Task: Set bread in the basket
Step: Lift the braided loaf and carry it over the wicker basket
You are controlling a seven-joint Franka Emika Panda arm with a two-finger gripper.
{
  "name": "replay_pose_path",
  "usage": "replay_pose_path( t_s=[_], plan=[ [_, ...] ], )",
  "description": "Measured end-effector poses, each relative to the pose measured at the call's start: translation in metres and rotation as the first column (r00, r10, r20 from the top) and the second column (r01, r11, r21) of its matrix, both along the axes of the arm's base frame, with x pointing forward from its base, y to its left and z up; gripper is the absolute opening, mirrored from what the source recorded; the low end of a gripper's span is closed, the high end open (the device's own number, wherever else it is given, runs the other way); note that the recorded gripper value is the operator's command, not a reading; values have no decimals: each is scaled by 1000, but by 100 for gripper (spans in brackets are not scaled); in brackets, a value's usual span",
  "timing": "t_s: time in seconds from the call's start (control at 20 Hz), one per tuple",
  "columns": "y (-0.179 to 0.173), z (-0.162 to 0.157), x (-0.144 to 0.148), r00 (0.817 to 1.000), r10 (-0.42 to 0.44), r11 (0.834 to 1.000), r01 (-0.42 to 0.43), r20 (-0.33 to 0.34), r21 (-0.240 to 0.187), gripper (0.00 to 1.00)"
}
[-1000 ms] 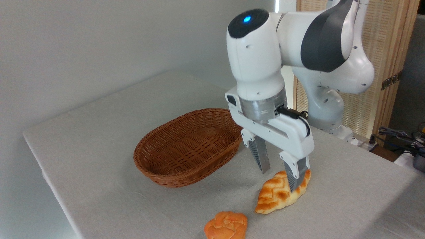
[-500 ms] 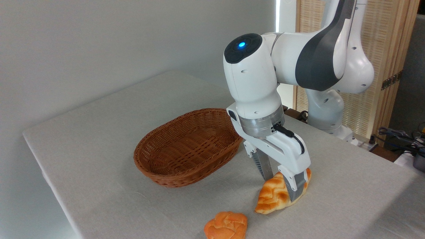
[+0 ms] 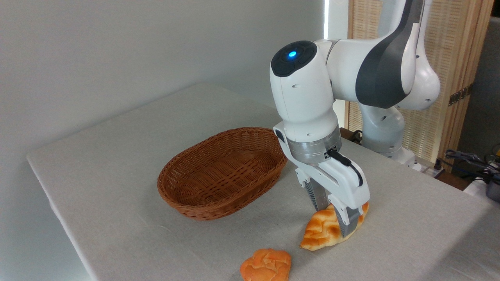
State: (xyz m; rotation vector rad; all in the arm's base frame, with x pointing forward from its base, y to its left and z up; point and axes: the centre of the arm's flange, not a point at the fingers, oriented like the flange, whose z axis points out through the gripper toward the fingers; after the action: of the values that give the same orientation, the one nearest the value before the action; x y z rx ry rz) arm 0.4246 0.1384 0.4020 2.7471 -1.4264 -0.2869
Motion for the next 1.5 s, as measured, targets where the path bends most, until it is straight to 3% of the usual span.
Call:
replay_pose_path(
  t_s=[0.15,0.25,0.5,0.6,0.7,0.8,0.85,0.95,1.05,1.1,1.15,1.3,1.5],
  plan=[
    [0,0,0,1000,0,1000,0,0,0,35],
    [0,1,1,1000,-2,1000,2,3,1,28],
    [-6,23,12,999,-9,1000,9,32,2,34],
    [-19,48,22,999,-10,1000,11,36,-27,34],
    [-38,87,33,999,9,997,-5,54,-78,46],
    [-60,128,43,997,28,994,-20,78,-106,46],
    [-76,143,48,995,36,993,-25,91,-117,46],
    [-118,158,60,992,71,989,-57,105,-134,56],
    [-170,152,73,992,90,989,-79,88,-123,62],
    [-188,146,77,994,81,991,-72,77,-116,88],
    [-207,138,81,996,66,992,-59,61,-110,97],
    [-240,106,89,1000,28,994,-28,0,-102,100],
    [-253,76,99,999,4,995,-8,-37,-104,100]
  ],
)
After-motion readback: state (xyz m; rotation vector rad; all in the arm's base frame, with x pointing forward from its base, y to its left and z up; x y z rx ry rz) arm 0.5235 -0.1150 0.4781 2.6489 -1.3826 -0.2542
